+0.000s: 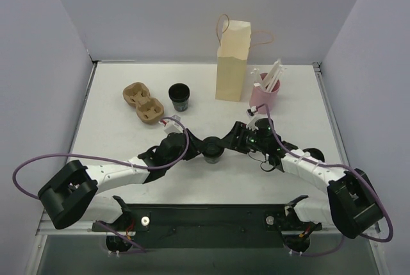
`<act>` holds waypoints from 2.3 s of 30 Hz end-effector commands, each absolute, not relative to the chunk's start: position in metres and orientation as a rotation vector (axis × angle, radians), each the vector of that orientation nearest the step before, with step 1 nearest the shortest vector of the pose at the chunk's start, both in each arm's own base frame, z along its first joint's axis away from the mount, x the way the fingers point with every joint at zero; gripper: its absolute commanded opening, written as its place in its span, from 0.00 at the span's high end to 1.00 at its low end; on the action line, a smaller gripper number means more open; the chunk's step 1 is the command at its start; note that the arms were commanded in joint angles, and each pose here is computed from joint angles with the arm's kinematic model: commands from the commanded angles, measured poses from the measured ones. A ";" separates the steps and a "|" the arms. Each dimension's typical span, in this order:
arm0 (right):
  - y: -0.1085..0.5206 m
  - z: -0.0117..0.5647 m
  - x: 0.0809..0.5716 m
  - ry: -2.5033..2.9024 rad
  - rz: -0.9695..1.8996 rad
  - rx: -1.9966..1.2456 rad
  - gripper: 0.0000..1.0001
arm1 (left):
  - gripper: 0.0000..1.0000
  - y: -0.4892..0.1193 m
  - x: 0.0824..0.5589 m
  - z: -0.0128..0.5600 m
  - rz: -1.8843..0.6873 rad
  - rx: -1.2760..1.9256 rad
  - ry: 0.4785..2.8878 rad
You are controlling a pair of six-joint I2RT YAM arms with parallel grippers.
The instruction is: Pack the takeout coffee
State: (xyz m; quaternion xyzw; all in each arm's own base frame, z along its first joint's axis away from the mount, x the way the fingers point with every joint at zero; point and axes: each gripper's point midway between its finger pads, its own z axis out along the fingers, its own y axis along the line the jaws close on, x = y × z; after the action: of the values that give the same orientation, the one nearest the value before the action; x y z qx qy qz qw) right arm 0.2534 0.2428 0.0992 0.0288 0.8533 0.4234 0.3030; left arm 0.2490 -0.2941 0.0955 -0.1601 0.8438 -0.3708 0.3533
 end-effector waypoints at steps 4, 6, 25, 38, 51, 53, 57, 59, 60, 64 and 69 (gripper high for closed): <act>0.226 0.119 0.246 2.324 0.990 0.072 0.40 | 0.56 -0.220 0.168 -0.026 -0.454 -0.281 2.663; 0.225 0.121 0.244 2.329 0.983 0.082 0.39 | 0.56 -0.221 0.168 -0.026 -0.456 -0.282 2.662; 0.237 0.100 0.239 2.368 0.987 0.120 0.46 | 0.56 -0.221 0.167 -0.027 -0.445 -0.276 2.667; 0.218 0.050 0.219 2.421 0.931 0.146 0.74 | 0.56 -0.215 0.165 -0.034 -0.403 -0.279 2.683; 0.191 0.002 0.207 2.480 0.910 0.286 0.76 | 0.56 -0.208 0.157 -0.045 -0.369 -0.299 2.720; 0.193 -0.003 0.202 2.488 0.944 0.310 0.76 | 0.55 -0.210 0.154 -0.050 -0.379 -0.306 2.733; 0.193 -0.009 0.203 2.493 0.938 0.338 0.76 | 0.55 -0.206 0.151 -0.058 -0.341 -0.319 2.756; 0.188 -0.018 0.198 2.524 0.903 0.361 0.77 | 0.55 -0.205 0.151 -0.061 -0.340 -0.325 2.759; 0.186 -0.022 0.198 2.524 0.887 0.375 0.77 | 0.56 -0.204 0.150 -0.062 -0.337 -0.330 2.761; 0.180 -0.033 0.192 2.544 0.861 0.413 0.78 | 0.56 -0.204 0.149 -0.063 -0.340 -0.338 2.759; 0.181 -0.030 0.189 2.554 0.850 0.421 0.75 | 0.55 -0.199 0.147 -0.063 -0.325 -0.335 2.759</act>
State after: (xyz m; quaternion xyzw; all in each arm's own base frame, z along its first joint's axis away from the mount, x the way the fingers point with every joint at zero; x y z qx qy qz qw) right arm 0.2528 0.2312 0.0852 0.1098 0.8028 0.4818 0.3337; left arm 0.2556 -0.3053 0.0849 -0.1903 0.8325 -0.3853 0.3496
